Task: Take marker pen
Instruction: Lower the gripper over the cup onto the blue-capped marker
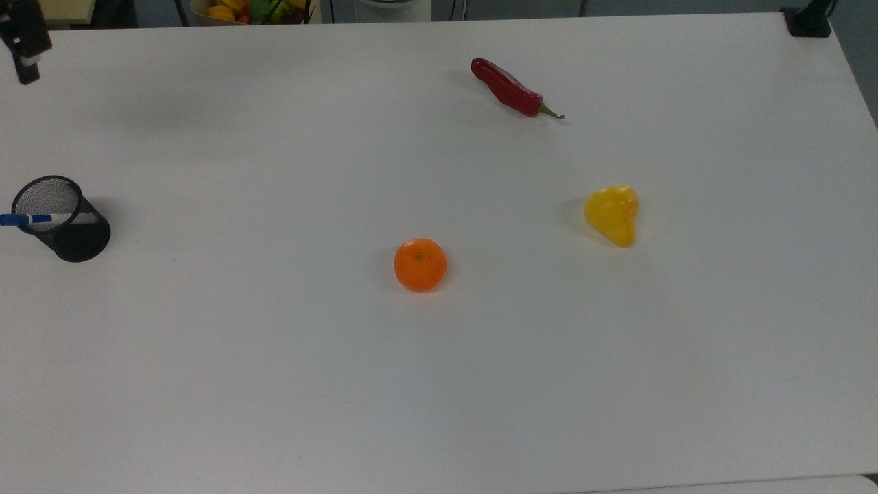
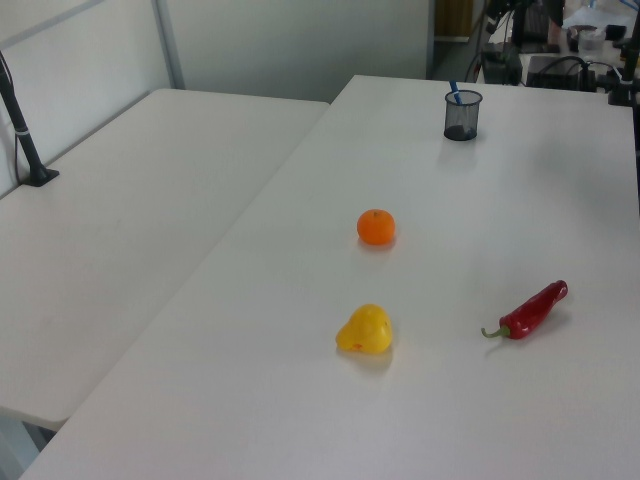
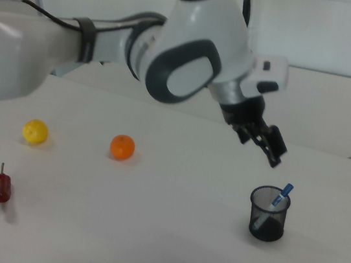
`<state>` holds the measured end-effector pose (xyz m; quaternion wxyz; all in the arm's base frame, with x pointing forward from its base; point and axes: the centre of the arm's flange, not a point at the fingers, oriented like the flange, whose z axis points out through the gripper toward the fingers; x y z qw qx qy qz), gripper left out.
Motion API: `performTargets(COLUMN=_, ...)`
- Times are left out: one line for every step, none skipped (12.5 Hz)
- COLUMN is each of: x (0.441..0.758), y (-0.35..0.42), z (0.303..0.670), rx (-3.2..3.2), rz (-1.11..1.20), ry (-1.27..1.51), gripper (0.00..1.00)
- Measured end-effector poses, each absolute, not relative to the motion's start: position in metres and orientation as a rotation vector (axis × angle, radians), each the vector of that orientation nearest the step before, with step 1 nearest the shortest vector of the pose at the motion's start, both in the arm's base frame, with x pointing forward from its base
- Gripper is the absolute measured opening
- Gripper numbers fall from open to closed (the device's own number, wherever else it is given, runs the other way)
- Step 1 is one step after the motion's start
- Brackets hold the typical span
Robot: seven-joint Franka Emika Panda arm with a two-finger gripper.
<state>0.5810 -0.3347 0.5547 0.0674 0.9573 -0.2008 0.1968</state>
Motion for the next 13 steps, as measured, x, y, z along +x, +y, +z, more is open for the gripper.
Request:
performTargets(x=0.586, y=-0.350, z=0.536, rx=2.857, rz=0.628, ry=-0.653, gripper=1.00)
performTargets(x=0.591, y=-0.358, z=0.522, rx=2.842, rz=0.648, ry=-0.682, gripper=1.00)
performTargets(x=0.596, y=-0.363, z=0.509, rx=2.830, rz=0.665, ry=-0.712, gripper=1.00)
performTargets(x=0.601, y=-0.365, z=0.496, rx=2.822, rz=0.676, ry=-0.736, gripper=1.00)
performTargets(x=0.606, y=-0.368, z=0.483, rx=2.812, rz=0.688, ry=-0.759, gripper=1.00)
performTargets(x=0.612, y=-0.370, z=0.469, rx=2.791, rz=0.709, ry=-0.779, gripper=1.00)
performTargets(x=0.616, y=-0.371, z=0.461, rx=2.775, rz=0.722, ry=-0.788, gripper=1.00)
performTargets(x=0.620, y=-0.373, z=0.452, rx=2.759, rz=0.737, ry=-0.797, gripper=1.00)
performTargets(x=0.623, y=-0.374, z=0.442, rx=2.745, rz=0.757, ry=-0.806, gripper=0.99)
performTargets(x=0.628, y=-0.376, z=0.430, rx=2.727, rz=0.794, ry=-0.819, gripper=0.98)
performTargets(x=0.630, y=-0.377, z=0.424, rx=2.718, rz=0.814, ry=-0.828, gripper=0.96)
performTargets(x=0.634, y=-0.376, z=0.416, rx=2.708, rz=0.841, ry=-0.842, gripper=0.95)
performTargets(x=0.637, y=-0.375, z=0.413, rx=2.696, rz=0.873, ry=-0.854, gripper=0.95)
